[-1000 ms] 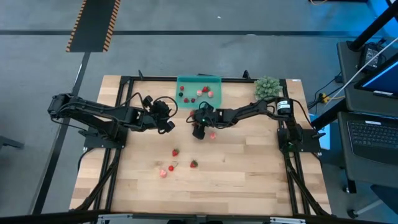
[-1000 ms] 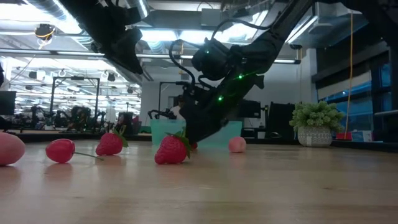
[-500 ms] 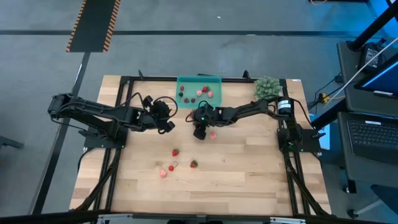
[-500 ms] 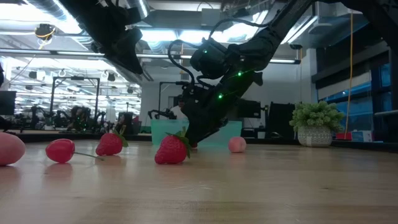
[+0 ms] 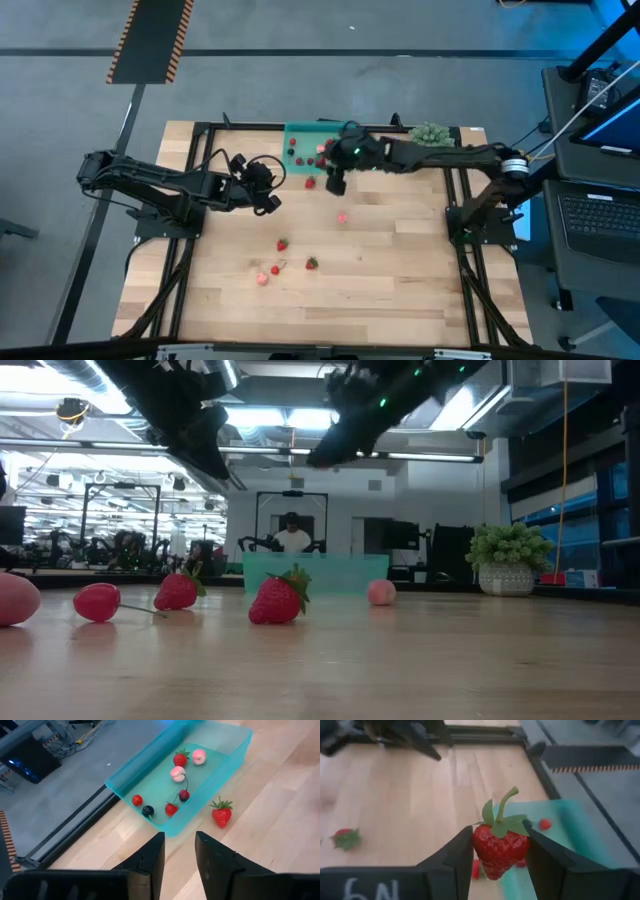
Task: Pick and placing Produce into tupperware
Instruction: Put the red strawberry into the green container
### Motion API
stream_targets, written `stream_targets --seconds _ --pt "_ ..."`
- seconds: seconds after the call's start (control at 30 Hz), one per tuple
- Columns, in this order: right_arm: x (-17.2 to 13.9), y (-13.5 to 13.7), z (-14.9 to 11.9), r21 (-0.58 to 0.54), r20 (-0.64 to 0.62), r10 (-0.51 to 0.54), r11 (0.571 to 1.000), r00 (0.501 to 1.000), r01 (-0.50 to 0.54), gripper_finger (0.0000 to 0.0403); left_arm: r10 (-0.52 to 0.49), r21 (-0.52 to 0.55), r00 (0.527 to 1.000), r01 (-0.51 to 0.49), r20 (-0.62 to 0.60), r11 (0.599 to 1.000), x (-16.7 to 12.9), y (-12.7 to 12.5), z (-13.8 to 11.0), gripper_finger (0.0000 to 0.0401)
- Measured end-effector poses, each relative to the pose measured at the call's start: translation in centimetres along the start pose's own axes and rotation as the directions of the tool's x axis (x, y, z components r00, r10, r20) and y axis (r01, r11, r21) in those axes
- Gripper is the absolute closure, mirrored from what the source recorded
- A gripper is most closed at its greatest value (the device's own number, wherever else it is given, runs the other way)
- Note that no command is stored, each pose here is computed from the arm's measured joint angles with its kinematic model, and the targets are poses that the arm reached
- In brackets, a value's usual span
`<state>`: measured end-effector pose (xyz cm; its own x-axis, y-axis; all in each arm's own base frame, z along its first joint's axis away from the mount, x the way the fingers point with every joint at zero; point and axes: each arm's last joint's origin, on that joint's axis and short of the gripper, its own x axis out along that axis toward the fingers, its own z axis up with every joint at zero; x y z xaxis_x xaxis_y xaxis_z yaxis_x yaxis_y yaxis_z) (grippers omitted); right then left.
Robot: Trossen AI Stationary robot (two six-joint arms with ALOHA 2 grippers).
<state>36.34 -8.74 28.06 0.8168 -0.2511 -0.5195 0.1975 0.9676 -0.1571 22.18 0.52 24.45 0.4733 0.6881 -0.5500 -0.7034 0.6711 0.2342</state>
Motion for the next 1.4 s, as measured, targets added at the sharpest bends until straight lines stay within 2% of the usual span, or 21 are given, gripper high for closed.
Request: stream_targets --seconds 0.17,0.33,0.47,0.63,0.77,0.87,1.07,1.4 --pt "-2.8 -2.9 1.4 0.023 0.094 -0.045 0.999 0.995 0.043 0.0245 -0.006 -0.001 1.000 0.006 -0.002 1.000 0.0 0.0 0.0 0.0306" --pt "-2.3 -5.7 1.0 0.062 0.084 -0.096 0.994 0.992 0.091 0.0244 -0.005 -0.001 1.000 0.005 -0.003 1.000 0.0 0.0 0.0 0.0309" --pt "0.1 -7.8 -0.1 0.090 0.029 -0.098 0.991 0.995 0.095 0.0243 -0.007 -0.004 1.000 0.007 0.001 1.000 0.0 0.0 0.0 0.0302" --pt "4.3 -10.4 -2.2 0.135 -0.127 -0.055 0.988 0.990 0.072 0.0243 -0.008 -0.008 1.000 0.008 0.004 1.000 0.0 0.0 0.1 0.0294" --pt "7.2 -12.5 -3.9 0.180 -0.300 -0.023 0.980 0.954 0.080 0.0243 -0.008 -0.008 1.000 0.008 0.004 1.000 0.0 0.0 0.1 0.0291" --pt "9.0 -13.8 -4.6 0.207 -0.379 -0.004 0.974 0.925 0.089 0.0243 -0.009 -0.007 1.000 0.009 0.003 1.000 0.0 -0.1 0.1 0.0291" --pt "11.8 -14.9 -4.3 0.318 -0.411 0.124 0.948 0.903 0.015 0.0242 -0.009 -0.007 1.000 0.009 0.003 1.000 0.0 0.0 0.1 0.0301" --pt "15.9 -14.0 -3.4 0.392 -0.424 0.157 0.920 0.892 0.025 0.0242 -0.010 0.002 1.000 0.010 0.000 1.000 0.0 0.0 0.1 0.0314"
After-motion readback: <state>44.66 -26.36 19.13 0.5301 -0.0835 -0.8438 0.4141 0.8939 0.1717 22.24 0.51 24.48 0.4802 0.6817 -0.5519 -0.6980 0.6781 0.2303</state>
